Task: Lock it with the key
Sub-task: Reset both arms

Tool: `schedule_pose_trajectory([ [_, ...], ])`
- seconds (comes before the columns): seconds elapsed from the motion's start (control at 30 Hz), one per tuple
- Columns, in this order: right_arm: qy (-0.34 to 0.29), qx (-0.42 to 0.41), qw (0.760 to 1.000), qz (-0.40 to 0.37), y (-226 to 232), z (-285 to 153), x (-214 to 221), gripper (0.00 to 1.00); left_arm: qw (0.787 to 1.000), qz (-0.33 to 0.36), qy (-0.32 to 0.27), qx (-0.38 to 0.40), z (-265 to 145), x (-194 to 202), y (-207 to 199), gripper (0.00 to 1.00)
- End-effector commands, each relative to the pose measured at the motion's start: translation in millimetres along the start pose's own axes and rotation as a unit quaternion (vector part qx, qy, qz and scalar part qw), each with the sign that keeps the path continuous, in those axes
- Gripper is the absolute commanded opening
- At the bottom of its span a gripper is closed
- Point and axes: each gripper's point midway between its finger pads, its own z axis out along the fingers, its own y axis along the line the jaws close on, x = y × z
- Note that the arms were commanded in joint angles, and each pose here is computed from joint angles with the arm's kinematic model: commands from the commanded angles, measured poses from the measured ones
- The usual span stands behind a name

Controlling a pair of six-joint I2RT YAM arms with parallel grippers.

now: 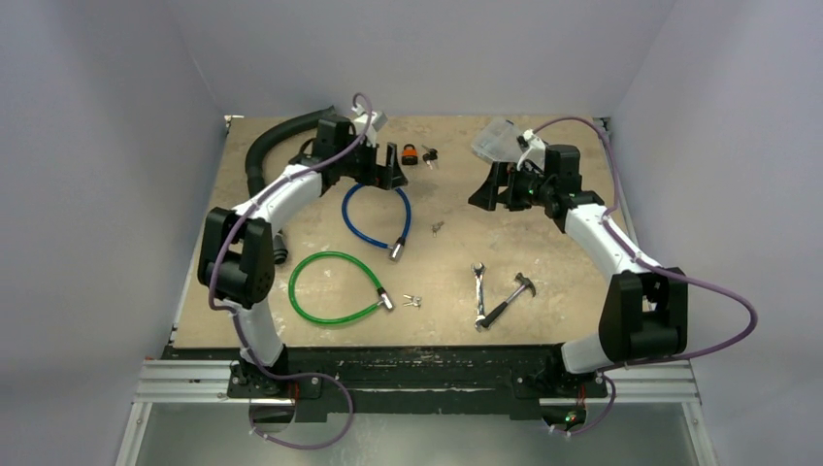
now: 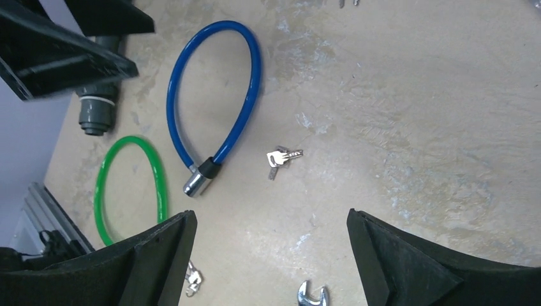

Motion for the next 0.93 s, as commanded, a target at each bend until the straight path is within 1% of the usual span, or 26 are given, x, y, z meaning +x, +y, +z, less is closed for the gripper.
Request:
schedule_pose_trajectory([
  [0.0,-0.025,0.004,0.997,-0.075,8.4,-18.0,-21.7,0.99,0.997,0.035,0.062,-0.032,-44.4,3.4,10.9,1.0],
  [0.17,-0.027,0.026,0.995,-0.097,4.1,-30.4,-9.8,0.99,0.989,0.044,0.09,-0.108,-84.9,27.9,26.0,1.0],
  [0.23,-0.027,0.031,0.994,-0.105,3.8,-35.8,-3.3,0.99,0.985,0.066,0.094,-0.13,-98.2,39.9,31.3,1.0],
  [0.47,-0.038,0.052,0.991,-0.121,2.5,-55.1,14.4,0.99,0.971,0.048,0.134,-0.191,-122.3,90.9,48.0,1.0],
  [0.57,-0.043,0.063,0.99,-0.123,0.9,-60.5,18.8,0.99,0.967,0.047,0.132,-0.211,-128.2,96.2,53.5,1.0],
  [0.7,-0.05,0.07,0.989,-0.123,0.0,-64.1,19.2,0.99,0.968,0.045,0.126,-0.214,-129.6,95.2,54.0,1.0],
  [0.8,-0.052,0.072,0.988,-0.127,0.4,-65.7,18.7,0.99,0.968,0.025,0.113,-0.224,-128.0,91.6,55.0,1.0],
  [0.9,-0.054,0.074,0.987,-0.13,0.7,-67.5,18.6,0.99,0.967,0.017,0.114,-0.225,-126.4,89.3,55.6,1.0],
])
